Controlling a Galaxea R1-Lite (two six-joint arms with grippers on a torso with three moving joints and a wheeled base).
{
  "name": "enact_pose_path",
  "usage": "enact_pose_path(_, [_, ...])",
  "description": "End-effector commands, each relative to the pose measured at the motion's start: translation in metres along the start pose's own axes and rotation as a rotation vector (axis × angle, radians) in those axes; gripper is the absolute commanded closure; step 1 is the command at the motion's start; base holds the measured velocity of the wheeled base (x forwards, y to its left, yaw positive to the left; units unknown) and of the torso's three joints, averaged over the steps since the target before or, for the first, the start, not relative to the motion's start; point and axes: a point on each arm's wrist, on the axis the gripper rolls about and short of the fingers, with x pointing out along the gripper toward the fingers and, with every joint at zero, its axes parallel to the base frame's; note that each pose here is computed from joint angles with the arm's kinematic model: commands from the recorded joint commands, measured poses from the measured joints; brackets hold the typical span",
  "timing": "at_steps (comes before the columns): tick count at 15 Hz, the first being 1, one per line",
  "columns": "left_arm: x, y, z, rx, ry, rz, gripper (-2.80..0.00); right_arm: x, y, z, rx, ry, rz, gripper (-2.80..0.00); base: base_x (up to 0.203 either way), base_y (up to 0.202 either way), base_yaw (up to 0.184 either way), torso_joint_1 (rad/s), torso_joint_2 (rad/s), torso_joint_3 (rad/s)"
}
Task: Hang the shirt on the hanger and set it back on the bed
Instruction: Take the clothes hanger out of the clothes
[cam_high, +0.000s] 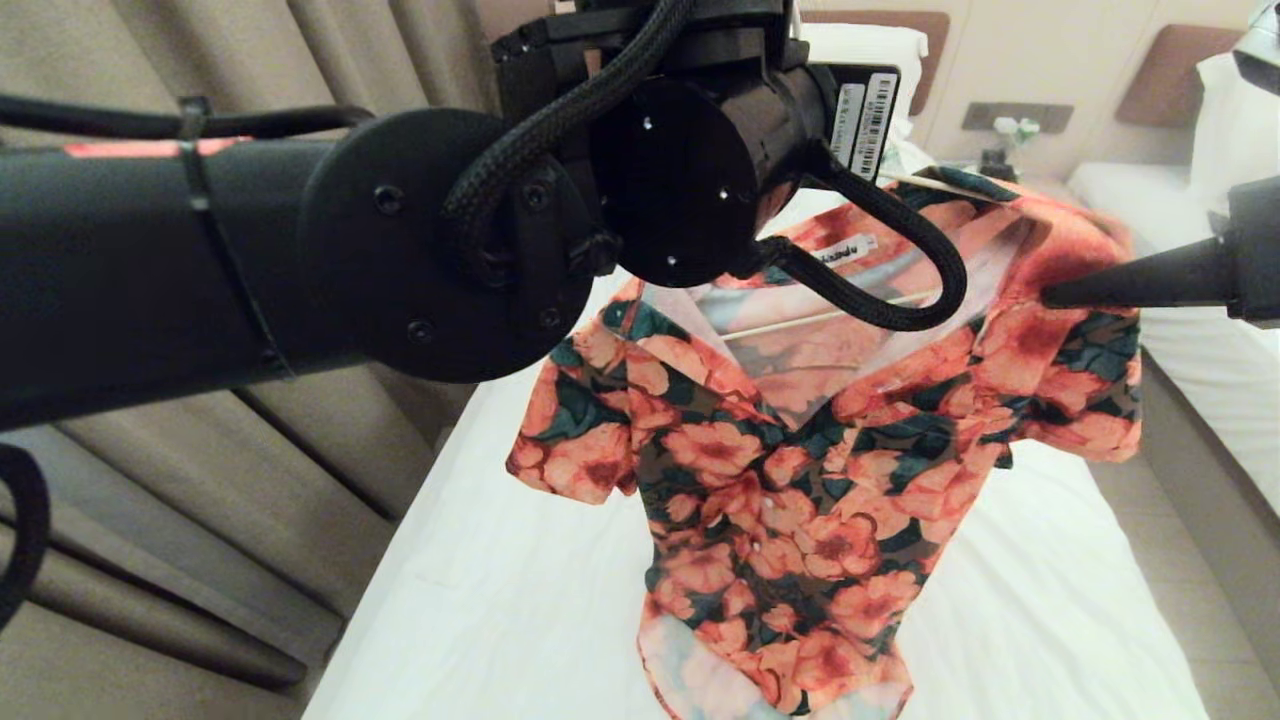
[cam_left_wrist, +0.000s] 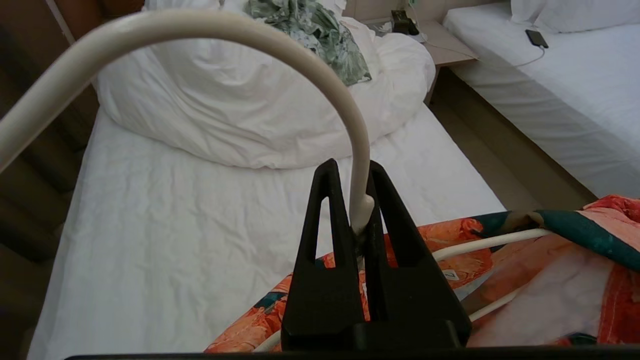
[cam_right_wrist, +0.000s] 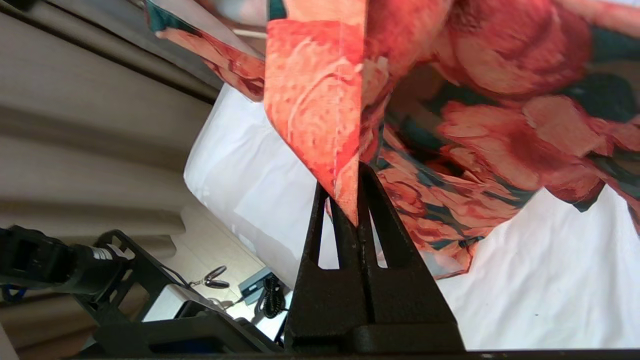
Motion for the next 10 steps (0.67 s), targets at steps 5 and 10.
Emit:
enact_pose_path(5, [-0.001,0.001,0.002,0.022,-0.004,0.004,0.0,-0.013,0.002,-0.009,-0.068,0.034,-0.01,-2.8,0.0,0.0,0.0,0.0,0.0,0.0])
enact_pose_path(10, [-0.001,0.003,0.002,0.027,-0.004,0.009,0.0,-0.032,-0.007,-0.015,-0.117,0.01,-0.056,0.0,0.0,0.0,0.0,0.0,0.0,0.0])
